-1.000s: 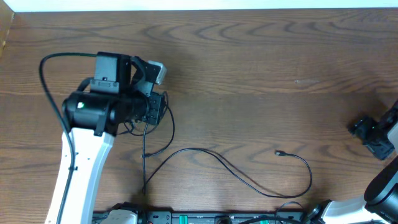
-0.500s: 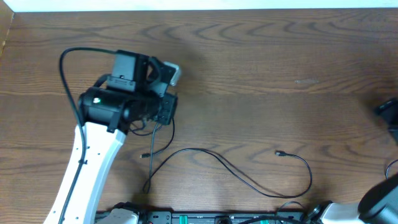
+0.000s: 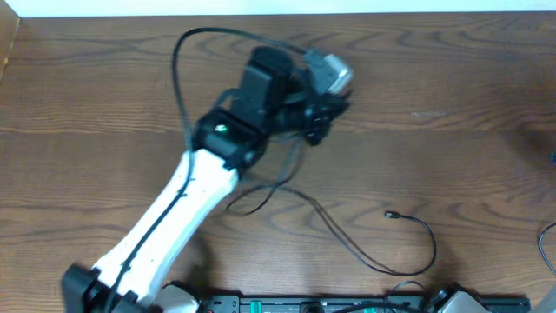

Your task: Untangle cables

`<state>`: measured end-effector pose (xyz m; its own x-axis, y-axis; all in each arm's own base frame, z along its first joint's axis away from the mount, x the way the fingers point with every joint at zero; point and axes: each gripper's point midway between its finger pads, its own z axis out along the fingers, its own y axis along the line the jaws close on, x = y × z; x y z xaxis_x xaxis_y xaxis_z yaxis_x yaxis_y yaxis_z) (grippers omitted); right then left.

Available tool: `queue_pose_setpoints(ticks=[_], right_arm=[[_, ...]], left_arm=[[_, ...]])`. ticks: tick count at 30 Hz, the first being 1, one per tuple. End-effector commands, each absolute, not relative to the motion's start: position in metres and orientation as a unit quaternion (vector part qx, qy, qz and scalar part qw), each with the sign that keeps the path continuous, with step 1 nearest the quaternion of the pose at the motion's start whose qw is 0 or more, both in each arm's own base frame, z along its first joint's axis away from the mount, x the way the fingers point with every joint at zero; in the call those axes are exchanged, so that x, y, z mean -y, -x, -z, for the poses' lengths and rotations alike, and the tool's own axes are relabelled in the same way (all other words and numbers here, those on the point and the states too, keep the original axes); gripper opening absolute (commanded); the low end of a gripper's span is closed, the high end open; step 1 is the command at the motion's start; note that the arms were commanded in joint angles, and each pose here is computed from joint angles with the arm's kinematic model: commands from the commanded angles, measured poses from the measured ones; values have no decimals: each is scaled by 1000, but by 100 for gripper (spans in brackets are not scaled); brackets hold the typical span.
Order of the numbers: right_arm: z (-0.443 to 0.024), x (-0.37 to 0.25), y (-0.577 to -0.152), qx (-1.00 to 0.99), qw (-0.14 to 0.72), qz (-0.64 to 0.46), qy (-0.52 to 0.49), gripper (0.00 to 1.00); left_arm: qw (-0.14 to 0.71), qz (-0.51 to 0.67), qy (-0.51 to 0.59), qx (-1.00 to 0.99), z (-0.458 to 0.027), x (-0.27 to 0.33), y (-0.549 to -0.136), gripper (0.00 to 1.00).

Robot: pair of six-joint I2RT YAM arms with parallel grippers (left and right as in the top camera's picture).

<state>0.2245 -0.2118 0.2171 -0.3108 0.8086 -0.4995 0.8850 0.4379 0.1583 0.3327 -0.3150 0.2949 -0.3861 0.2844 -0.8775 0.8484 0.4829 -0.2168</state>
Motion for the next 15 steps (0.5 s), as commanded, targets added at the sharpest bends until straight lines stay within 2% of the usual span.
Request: queue_pose_setpoints(ticks=[1,5,9,10,12,13,14,15], right_arm=[[-236,208,-216,-799,287,82,-521,96],[-249,204,-212,-793,308,85,-518,96],[-252,203,-211,-792,313,86,-517,96],[-250,202,-211,-793,312,85,-517,96],[-248,202,-211,-794,310,85,-516,99],[-246,202,-211,-794,308,84,-517,99],[-245,202,-211,-795,306,84,-517,99],[-244,202,-211,-795,305,84,-517,99]], left_arm=[[372,419,-352,-750,-293,349,-342,7],[322,488,-356,-729,-293,376,-346,8],[262,498,-342,-752,-265,375,-343,7],[242,494,-335,-765,-255,372,-340,11],[190,482,-322,-792,-235,361,-327,41],[162,475,-319,-804,-225,355,-318,53],[127,468,-312,-817,-216,349,-306,62],[90,462,-304,-828,-208,342,-293,66]])
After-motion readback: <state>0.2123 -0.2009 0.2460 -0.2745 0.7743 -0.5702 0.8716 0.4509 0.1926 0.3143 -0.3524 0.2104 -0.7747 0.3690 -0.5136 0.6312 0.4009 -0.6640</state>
